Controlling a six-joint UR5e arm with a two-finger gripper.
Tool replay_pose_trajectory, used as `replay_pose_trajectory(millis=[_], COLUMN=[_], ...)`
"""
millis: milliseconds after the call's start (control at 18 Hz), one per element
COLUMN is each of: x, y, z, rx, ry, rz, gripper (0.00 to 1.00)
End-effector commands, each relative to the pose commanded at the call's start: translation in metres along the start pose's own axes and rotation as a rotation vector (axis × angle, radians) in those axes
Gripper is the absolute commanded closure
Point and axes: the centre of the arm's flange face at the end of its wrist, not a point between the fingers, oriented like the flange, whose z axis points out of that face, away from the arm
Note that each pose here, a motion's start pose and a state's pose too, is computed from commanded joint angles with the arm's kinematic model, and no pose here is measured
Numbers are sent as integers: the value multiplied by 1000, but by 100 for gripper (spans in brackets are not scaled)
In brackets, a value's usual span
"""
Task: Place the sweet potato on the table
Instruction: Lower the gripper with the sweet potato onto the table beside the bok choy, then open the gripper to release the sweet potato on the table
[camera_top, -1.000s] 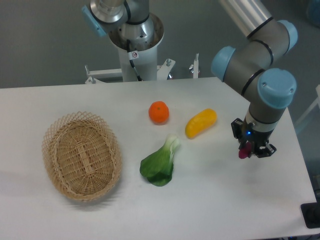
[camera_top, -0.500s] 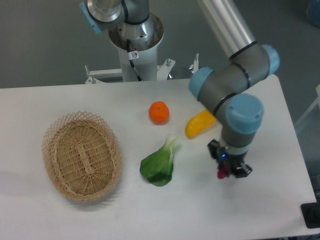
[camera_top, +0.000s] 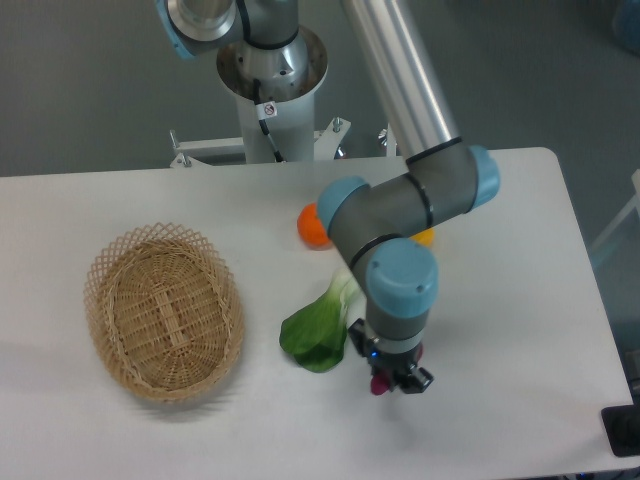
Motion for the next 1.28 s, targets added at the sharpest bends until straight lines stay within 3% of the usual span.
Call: replay_pose_trajectory(millis=[111, 278, 333, 444, 722, 1000, 1278], x=[0, 1, 0, -2, -6, -17, -40], y=[-4, -7, -6, -8, -8, -6, 33], z=[6, 7, 7, 5, -3, -21, -53], rx=[6, 8, 8, 11, 14, 24, 4], ry=[-16, -15, -15, -20, -36, -70, -109], rz=[2, 8, 8, 11, 9, 7, 0], gripper=[83, 69, 54, 39, 9, 0, 0])
